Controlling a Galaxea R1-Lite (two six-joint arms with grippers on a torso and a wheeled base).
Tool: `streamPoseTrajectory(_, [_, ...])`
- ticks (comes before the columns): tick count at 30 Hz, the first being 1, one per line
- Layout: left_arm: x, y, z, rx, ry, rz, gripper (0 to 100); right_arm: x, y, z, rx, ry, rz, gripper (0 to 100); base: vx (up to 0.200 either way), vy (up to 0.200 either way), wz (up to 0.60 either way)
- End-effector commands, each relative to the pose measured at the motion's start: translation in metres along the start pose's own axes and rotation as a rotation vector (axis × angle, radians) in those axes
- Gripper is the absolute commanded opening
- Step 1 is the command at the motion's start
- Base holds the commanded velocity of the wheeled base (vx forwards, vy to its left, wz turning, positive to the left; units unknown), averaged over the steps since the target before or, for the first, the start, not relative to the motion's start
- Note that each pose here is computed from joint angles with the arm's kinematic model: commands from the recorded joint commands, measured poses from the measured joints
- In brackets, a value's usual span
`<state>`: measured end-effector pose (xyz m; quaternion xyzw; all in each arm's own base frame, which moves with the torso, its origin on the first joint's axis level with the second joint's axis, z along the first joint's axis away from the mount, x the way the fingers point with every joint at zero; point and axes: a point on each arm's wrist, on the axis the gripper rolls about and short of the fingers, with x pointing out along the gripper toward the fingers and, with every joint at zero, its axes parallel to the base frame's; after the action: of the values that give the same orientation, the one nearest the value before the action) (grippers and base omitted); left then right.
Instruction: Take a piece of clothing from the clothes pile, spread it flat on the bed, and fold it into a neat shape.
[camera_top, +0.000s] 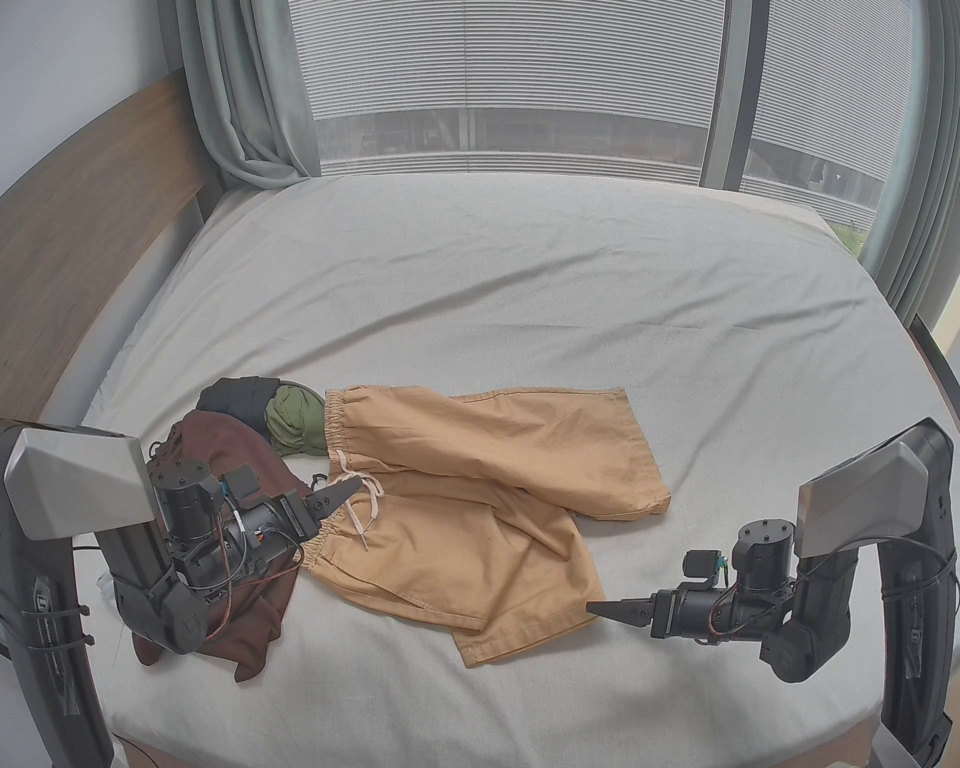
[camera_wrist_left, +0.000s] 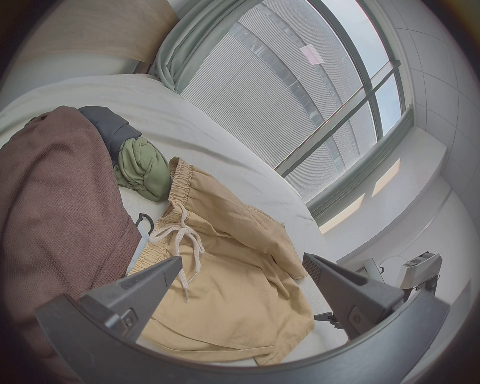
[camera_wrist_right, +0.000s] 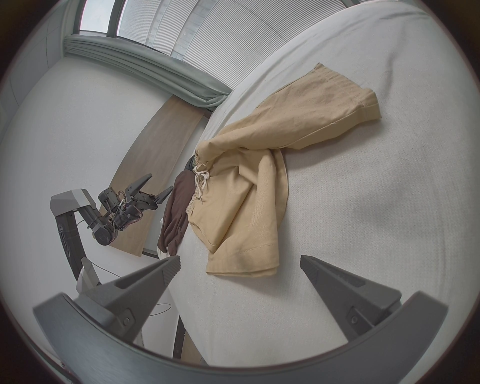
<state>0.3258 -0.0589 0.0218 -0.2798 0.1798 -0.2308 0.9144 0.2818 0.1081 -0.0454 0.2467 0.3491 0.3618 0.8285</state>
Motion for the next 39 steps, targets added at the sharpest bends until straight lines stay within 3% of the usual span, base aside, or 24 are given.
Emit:
streamPoseTrajectory(1, [0.001,0.002,-0.001,-0.003,0.004,0.003,100,0.006,-0.005,-0.002,0.004,0.006,-0.001,100,0.0,0.0,0.0])
streamPoseTrajectory(10, [0.001,0.002,-0.002,-0.006,0.005,0.004,100,0.021,-0.005,-0.009,-0.003,0.006,-0.034,100,0.0,0.0,0.0])
streamPoseTrajectory(11, [0.001,0.002,-0.002,-0.006,0.005,0.004,100,0.021,-0.005,-0.009,-0.003,0.006,-0.034,0,0.0,0.0,0.0])
streamPoseTrajectory(18, [0.001,0.001,-0.001,-0.008,0.003,0.002,100,0.024,-0.006,-0.008,-0.006,-0.001,-0.032,0,0.0,0.0,0.0])
streamPoseTrajectory(29, [0.001,0.001,-0.001,-0.01,0.0,0.001,100,-0.002,0.022,0.024,-0.076,-0.112,0.001,0,0.0,0.0,0.0])
streamPoseTrajectory(39, [0.001,0.001,-0.001,-0.011,0.003,0.002,100,-0.004,0.009,0.022,-0.124,-0.114,-0.047,0,0.0,0.0,0.0])
